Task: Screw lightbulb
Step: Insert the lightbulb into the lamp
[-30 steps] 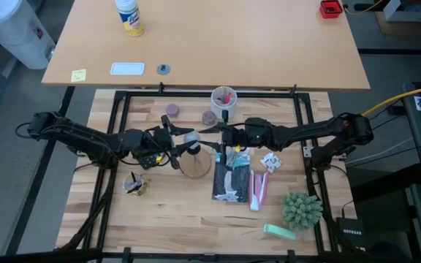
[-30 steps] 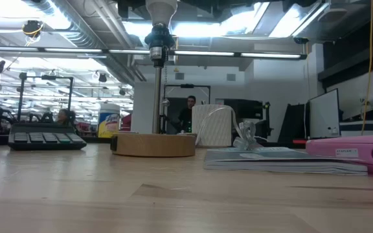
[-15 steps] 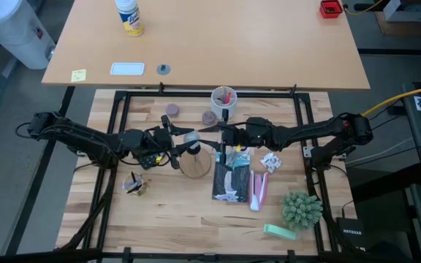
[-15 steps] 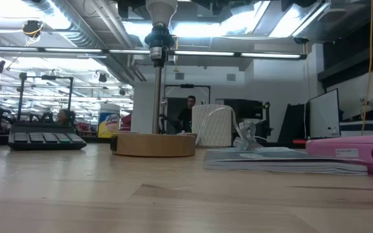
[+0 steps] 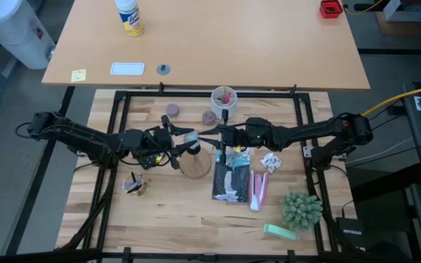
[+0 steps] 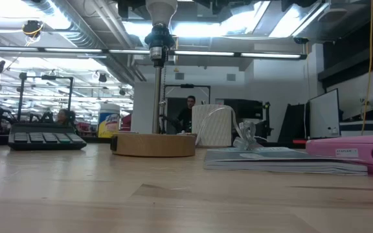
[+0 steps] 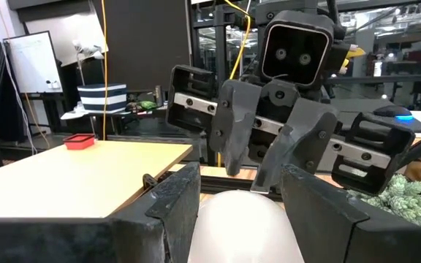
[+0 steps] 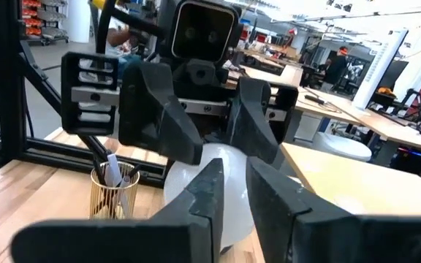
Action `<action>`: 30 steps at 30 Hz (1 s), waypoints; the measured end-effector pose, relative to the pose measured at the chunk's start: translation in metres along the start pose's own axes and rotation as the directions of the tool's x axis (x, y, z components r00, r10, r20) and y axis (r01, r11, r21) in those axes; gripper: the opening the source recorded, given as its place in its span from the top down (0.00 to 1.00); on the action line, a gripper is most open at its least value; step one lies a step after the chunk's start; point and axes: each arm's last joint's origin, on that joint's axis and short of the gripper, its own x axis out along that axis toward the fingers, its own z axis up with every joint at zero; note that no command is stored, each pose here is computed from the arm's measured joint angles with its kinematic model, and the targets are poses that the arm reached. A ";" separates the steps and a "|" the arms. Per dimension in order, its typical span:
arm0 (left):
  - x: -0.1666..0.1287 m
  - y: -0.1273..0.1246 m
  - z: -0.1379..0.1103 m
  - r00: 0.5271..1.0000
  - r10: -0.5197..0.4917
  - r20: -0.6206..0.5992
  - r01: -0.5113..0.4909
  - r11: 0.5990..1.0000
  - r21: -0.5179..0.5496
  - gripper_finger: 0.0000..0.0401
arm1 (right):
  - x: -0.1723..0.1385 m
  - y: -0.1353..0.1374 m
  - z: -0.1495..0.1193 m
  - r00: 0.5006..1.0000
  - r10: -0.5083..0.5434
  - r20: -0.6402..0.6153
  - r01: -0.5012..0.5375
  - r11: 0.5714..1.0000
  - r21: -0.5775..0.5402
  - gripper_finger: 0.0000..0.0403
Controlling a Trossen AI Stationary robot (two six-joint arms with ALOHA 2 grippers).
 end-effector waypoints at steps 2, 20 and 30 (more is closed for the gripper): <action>0.000 0.000 0.000 1.000 0.000 0.000 0.000 1.000 0.000 0.55 | 0.000 0.000 -0.001 1.000 0.002 -0.007 -0.002 1.000 0.000 0.84; 0.000 0.000 0.001 1.000 0.000 0.013 0.000 1.000 -0.007 0.55 | 0.000 -0.002 0.006 0.998 -0.016 0.057 0.016 1.000 0.002 0.84; 0.000 0.000 0.001 1.000 0.001 0.014 -0.001 1.000 -0.007 0.55 | 0.008 0.001 -0.003 0.998 -0.018 0.067 0.018 1.000 0.003 0.85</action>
